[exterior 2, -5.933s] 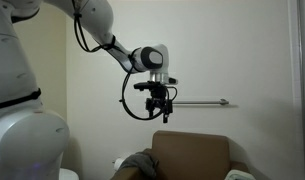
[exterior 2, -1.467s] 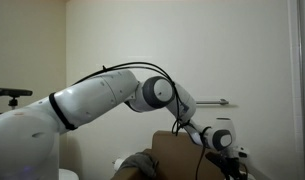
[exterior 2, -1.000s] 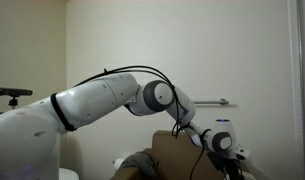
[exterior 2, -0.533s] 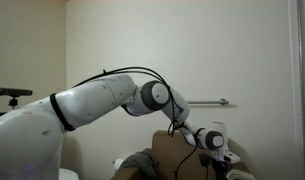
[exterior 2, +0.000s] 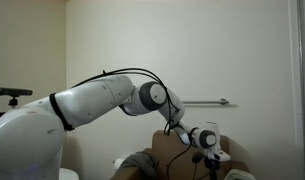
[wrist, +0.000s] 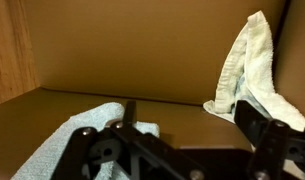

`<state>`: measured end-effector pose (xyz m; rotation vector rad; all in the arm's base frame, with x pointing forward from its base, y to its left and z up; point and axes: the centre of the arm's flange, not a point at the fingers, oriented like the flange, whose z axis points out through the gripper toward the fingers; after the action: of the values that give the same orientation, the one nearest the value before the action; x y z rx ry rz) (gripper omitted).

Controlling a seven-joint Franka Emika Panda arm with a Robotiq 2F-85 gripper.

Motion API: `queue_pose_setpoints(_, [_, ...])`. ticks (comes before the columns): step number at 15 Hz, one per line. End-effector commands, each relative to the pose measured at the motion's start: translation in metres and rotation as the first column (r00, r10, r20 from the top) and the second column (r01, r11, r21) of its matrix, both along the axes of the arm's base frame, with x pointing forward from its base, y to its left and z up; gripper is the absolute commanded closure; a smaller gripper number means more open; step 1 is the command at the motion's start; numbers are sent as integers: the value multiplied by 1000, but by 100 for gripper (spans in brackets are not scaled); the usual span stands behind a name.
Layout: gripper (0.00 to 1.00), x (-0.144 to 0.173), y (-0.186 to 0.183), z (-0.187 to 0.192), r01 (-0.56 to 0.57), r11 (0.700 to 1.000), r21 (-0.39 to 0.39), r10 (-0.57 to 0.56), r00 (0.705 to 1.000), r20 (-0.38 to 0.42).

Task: Move the blue towel to the left armrest, move the white towel to the left armrest

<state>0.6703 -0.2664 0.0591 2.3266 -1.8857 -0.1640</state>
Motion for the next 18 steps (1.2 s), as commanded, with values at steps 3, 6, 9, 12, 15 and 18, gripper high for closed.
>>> queue_pose_setpoints(3, [0, -2, -3, -1, 42, 999, 9, -42, 999, 5])
queue_pose_setpoints(6, [0, -2, -4, -2, 44, 999, 13, -44, 999, 7])
queue_pose_setpoints(9, [0, -1, -2, -2, 40, 999, 13, -40, 999, 7])
queue_pose_setpoints(12, [0, -1, -2, -2, 41, 999, 13, -41, 999, 6])
queue_pose_setpoints(15, [0, -1, -2, -2, 41, 999, 13, -41, 999, 6])
queue_pose_setpoints(18, [0, -1, -2, -3, 41, 999, 13, -41, 999, 6])
